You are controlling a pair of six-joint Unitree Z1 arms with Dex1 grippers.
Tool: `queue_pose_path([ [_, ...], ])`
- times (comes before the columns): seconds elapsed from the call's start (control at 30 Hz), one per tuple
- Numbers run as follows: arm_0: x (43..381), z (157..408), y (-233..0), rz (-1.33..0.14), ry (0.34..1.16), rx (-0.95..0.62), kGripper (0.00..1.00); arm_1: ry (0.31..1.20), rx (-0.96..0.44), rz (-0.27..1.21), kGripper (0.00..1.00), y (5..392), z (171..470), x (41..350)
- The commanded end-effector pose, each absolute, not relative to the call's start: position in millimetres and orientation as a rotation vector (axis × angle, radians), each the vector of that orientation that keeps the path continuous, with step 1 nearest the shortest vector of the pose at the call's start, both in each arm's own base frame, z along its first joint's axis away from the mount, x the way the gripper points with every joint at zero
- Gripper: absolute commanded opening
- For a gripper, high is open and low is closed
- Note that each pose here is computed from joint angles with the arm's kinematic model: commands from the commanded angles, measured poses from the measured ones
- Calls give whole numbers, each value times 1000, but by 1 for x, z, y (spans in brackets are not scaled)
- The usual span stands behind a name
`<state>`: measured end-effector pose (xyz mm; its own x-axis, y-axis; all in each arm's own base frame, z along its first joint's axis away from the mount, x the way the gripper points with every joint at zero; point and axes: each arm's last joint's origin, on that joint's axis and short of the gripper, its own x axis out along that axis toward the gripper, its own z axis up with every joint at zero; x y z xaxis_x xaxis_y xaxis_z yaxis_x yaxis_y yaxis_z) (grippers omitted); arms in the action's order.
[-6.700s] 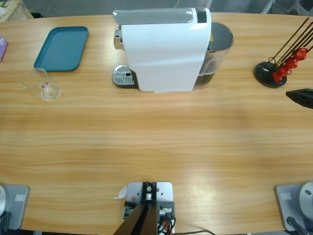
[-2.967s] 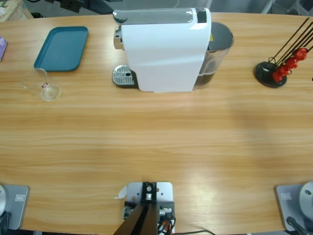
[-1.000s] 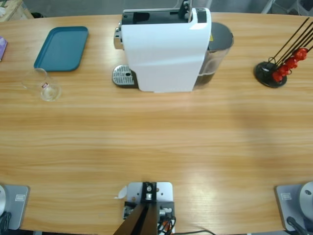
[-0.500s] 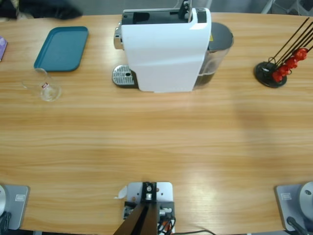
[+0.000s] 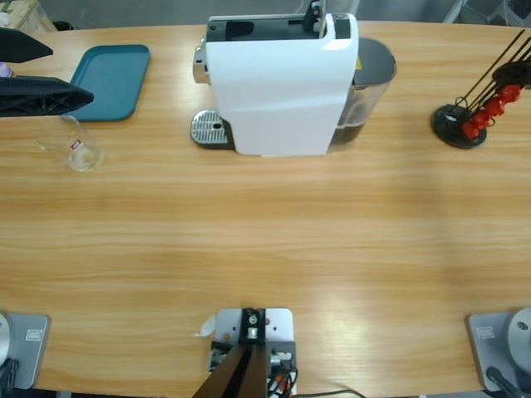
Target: Pour coffee
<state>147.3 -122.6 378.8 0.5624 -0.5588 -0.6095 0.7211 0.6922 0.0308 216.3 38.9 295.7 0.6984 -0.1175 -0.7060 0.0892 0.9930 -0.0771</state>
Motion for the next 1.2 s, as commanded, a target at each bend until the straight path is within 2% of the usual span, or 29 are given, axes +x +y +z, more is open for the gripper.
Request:
queue_pose_path([
  [0.03, 143, 367, -121, -755, 639, 289, 996, 865, -59, -198, 720, 30, 275, 212],
  [0.37, 140, 367, -118, -751, 636, 279, 996, 868, -46, -222, 642, 25, 272, 214],
  [1.07, 143, 364, -120, -742, 635, 277, 996, 913, -27, -191, 623, 27, 254, 229],
  [1.13, 143, 364, -120, -741, 635, 278, 996, 909, -25, -192, 534, 26, 253, 229],
  [1.2, 143, 364, -120, -741, 637, 278, 996, 908, -25, -193, 501, 26, 253, 229],
])
